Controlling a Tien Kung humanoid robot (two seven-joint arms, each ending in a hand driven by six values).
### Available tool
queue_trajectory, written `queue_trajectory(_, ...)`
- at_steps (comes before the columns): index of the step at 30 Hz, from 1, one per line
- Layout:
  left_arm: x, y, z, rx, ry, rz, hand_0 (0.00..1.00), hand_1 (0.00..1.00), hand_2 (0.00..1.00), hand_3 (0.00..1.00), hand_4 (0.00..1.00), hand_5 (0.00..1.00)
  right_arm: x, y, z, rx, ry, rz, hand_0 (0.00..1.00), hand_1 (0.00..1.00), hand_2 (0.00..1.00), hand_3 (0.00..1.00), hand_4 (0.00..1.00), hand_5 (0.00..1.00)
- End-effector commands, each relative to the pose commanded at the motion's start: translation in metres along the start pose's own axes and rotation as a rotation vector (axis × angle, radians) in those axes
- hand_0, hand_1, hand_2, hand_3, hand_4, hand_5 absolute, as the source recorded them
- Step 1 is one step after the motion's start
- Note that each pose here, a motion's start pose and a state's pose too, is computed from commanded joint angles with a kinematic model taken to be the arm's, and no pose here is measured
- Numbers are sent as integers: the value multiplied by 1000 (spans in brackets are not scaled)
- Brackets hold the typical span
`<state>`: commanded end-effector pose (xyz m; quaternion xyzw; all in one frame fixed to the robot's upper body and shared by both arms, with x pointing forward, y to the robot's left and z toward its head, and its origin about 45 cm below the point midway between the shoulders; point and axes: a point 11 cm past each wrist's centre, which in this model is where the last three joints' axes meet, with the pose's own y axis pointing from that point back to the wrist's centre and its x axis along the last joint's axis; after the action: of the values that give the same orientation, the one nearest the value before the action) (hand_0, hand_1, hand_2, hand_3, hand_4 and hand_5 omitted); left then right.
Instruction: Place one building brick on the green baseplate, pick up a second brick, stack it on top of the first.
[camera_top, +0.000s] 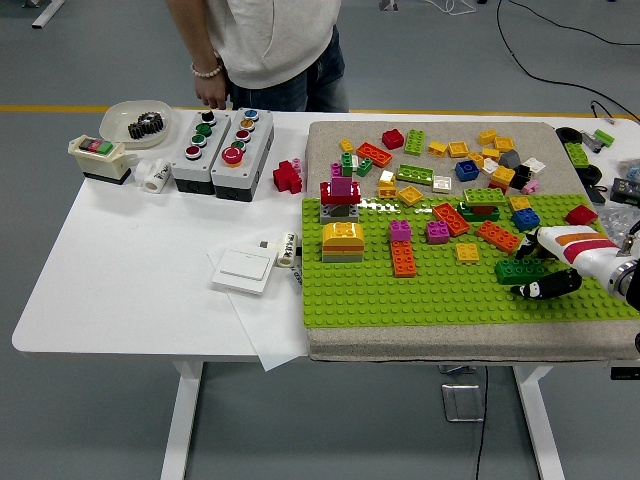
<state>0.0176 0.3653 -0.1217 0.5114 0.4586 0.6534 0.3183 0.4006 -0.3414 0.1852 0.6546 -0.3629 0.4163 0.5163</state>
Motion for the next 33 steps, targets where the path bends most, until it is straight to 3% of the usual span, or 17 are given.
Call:
queue_trajectory(11,0,0,0,1,-7,1,829,799,781,601,679,688,-4,-4,6,-17,-19,26,449,572,631,540,872,474)
queue_trajectory(12,0,0,0,1,-7,1,828,799,781,601,678,684,-4,-4,7,-18,-19,28,429,532,592,517,825,487)
queue_trajectory(17,0,0,1,-2,-5,-1,828,799,781,601,678,684,-2,-4,7,-17,-18,42,429,532,592,517,825,487)
queue_trajectory(18,-1,0,1,-3,-4,-1,829,799,781,601,678,684,-2,-4,7,-18,-19,45,406,516,572,507,767,492)
queue_trajectory(33,-2,1,3,-7,1,-4,829,798,780,599,678,684,-5,-5,10,-24,-11,46,341,484,541,494,686,523)
